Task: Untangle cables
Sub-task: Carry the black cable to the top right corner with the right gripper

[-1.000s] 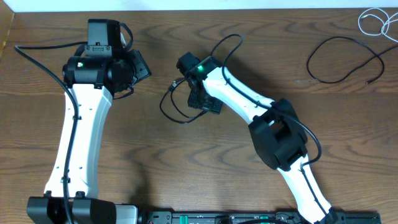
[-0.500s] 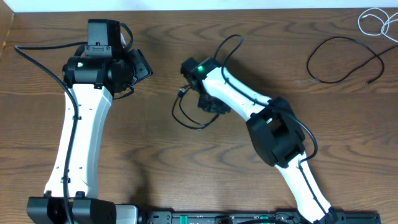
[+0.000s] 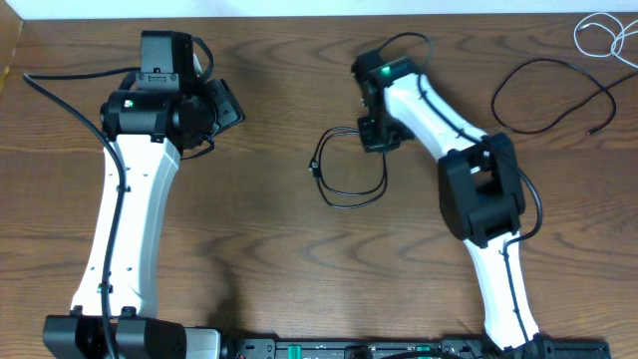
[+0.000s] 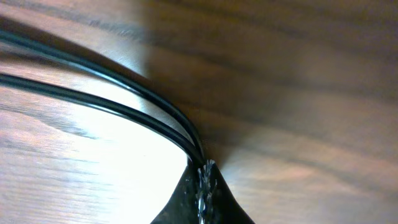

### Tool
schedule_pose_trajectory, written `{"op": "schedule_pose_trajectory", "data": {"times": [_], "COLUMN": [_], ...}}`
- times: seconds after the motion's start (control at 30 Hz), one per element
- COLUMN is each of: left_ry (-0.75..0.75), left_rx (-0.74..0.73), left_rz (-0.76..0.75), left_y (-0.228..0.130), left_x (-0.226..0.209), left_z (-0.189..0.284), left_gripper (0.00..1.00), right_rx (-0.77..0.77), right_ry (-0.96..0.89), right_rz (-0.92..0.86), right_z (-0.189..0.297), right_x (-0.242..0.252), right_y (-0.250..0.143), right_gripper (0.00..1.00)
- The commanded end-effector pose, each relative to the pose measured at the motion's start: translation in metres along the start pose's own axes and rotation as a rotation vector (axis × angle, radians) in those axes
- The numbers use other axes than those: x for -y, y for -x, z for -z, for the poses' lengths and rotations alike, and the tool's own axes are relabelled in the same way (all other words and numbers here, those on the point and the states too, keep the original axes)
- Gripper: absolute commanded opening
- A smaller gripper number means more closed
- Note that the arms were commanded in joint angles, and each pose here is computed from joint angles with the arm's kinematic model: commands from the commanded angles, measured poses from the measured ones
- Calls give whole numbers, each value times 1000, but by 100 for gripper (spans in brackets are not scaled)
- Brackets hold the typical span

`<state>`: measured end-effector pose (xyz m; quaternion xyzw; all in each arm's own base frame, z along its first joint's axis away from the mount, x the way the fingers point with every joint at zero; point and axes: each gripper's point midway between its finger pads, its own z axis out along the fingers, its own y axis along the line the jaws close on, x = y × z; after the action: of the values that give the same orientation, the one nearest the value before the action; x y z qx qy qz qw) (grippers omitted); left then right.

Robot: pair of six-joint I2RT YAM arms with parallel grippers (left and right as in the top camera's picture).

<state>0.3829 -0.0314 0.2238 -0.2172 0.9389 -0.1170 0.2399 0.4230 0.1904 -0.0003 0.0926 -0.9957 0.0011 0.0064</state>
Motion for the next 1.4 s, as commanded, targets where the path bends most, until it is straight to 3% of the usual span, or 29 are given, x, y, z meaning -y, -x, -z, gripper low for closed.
{"op": "schedule_pose_trajectory", "data": {"times": [0.0, 0.17, 0.37, 0.43, 0.57, 0.87, 1.1, 1.27, 1.37], "left_ry": [10, 12, 14, 14, 14, 15, 17, 17, 17], "left_rx": [8, 4, 1, 1, 1, -1, -5, -4, -4], "left_rz": [9, 10, 10, 10, 10, 10, 11, 11, 11], "left_y": [3, 2, 1, 1, 1, 1, 0, 0, 0], "left_x": [-2, -3, -3, -3, -3, -4, -4, -4, -4], "left_z": [2, 2, 2, 2, 2, 2, 2, 2, 2], "left_gripper": [61, 61, 61, 61, 61, 61, 61, 61, 61], "right_rx": [-51, 65, 409, 551, 737, 1179, 1351, 1324, 1280], "right_ry": [30, 207, 288, 267, 254, 249, 189, 62, 94], "right_rz": [173, 281, 270, 222, 127, -399, -658, -831, -849], "right_z": [-20, 35, 181, 239, 311, 439, 473, 456, 439], "right_x": [8, -7, 21, 53, 105, 276, 370, 423, 429], "right_y": [-6, 7, 19, 13, -8, -69, -118, -150, -143], "right_gripper": [1, 1, 1, 1, 1, 1, 1, 1, 1]}}
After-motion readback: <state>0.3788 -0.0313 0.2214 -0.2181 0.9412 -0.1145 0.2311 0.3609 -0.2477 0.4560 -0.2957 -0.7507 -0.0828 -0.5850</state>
